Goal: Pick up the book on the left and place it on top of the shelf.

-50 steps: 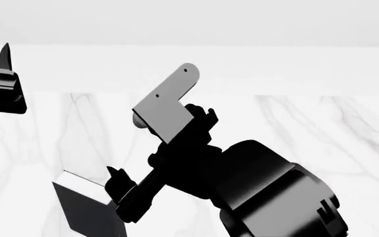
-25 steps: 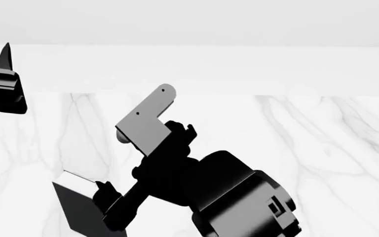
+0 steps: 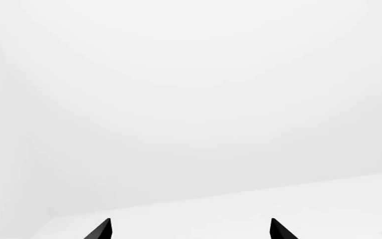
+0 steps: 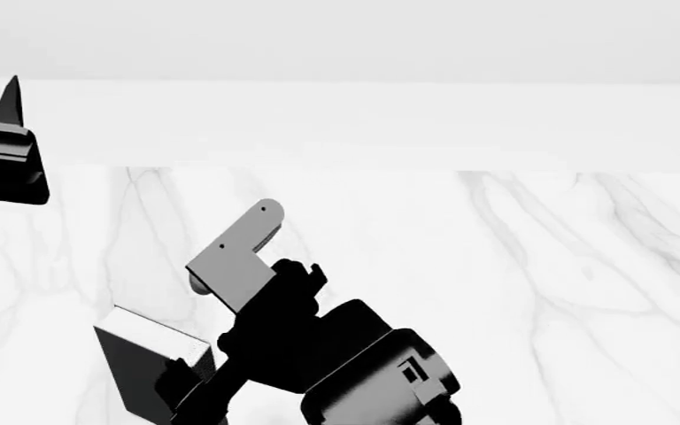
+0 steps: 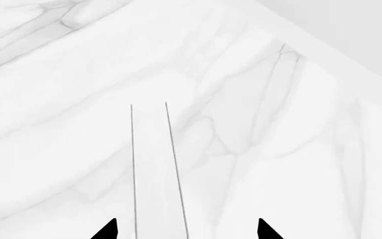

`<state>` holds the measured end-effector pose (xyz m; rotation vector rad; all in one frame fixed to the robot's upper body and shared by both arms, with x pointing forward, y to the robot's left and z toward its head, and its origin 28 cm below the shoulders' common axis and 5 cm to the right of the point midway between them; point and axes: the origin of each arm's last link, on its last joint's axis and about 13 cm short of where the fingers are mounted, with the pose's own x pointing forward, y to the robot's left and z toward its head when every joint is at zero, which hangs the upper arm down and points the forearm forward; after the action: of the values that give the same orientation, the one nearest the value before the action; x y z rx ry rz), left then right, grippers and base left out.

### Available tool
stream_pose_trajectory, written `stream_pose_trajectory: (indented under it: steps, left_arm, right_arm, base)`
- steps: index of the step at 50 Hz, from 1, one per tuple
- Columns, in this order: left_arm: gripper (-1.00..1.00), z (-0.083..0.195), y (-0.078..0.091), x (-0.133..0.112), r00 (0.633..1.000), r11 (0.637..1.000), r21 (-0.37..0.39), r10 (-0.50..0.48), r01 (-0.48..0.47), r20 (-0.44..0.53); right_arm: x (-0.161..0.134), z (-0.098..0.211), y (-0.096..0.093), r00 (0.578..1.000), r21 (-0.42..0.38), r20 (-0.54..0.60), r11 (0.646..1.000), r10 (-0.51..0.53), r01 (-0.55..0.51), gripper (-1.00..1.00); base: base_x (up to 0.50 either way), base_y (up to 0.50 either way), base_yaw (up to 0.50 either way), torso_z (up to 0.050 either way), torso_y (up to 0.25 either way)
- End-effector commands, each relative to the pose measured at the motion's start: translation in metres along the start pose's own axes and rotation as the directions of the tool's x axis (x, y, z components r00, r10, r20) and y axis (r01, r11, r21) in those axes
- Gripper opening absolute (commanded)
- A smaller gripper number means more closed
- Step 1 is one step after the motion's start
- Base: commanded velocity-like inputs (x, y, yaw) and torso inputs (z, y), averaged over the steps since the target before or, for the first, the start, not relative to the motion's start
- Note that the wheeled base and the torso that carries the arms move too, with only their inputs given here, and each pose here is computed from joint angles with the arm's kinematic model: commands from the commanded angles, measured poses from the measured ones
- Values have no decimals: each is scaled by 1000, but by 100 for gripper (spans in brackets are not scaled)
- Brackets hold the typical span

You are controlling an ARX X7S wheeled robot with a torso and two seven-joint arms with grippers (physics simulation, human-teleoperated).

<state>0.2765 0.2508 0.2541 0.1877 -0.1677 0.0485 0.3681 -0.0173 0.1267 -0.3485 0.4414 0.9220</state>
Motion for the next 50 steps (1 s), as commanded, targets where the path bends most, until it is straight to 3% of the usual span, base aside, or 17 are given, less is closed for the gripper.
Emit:
stream_pose_trajectory:
  steps: [1, 12, 21, 22, 41, 48, 50]
  left_arm:
    - [100, 0, 0, -1, 1000, 1000, 2, -4, 4, 2]
    - [100, -1, 0, -1, 1000, 1000, 3, -6, 6, 2]
    - [100, -2, 0, -2, 1000, 1000, 4, -6, 6, 0]
    - [100, -3, 1, -3, 1000, 1000, 6, -5, 5, -1]
    - [100, -2, 1, -4, 1000, 1000, 7, -2, 2, -2]
    - [100, -1, 2, -6, 1000, 1000, 7, 0, 0, 0]
    - [100, 0, 3, -6, 1000, 1000, 6, 1, -1, 1]
  right_arm:
    - [16, -14, 4, 999, 7, -50, 1000, 12, -12, 100]
    - [23, -27, 15, 990, -28, -118, 996, 78, -82, 100]
    - [25, -28, 13, 990, -26, -119, 997, 70, -74, 100]
    - [25, -29, 12, 992, -27, -108, 998, 58, -61, -100]
    - [15, -16, 9, 999, -12, -40, 1000, 28, -29, -100]
    - [2, 1, 6, 1000, -28, 8, 1000, -7, 7, -100]
    - [-11, 16, -1, 996, -49, 48, 996, -71, 73, -100]
  base:
    - [0, 0, 0, 0, 0]
    - [0, 0, 0, 0, 0]
    - [0, 0, 0, 0, 0]
    - [0, 0, 0, 0, 0]
    - [0, 0, 0, 0, 0]
    - [0, 0, 0, 0, 2]
    - [0, 0, 0, 0, 0]
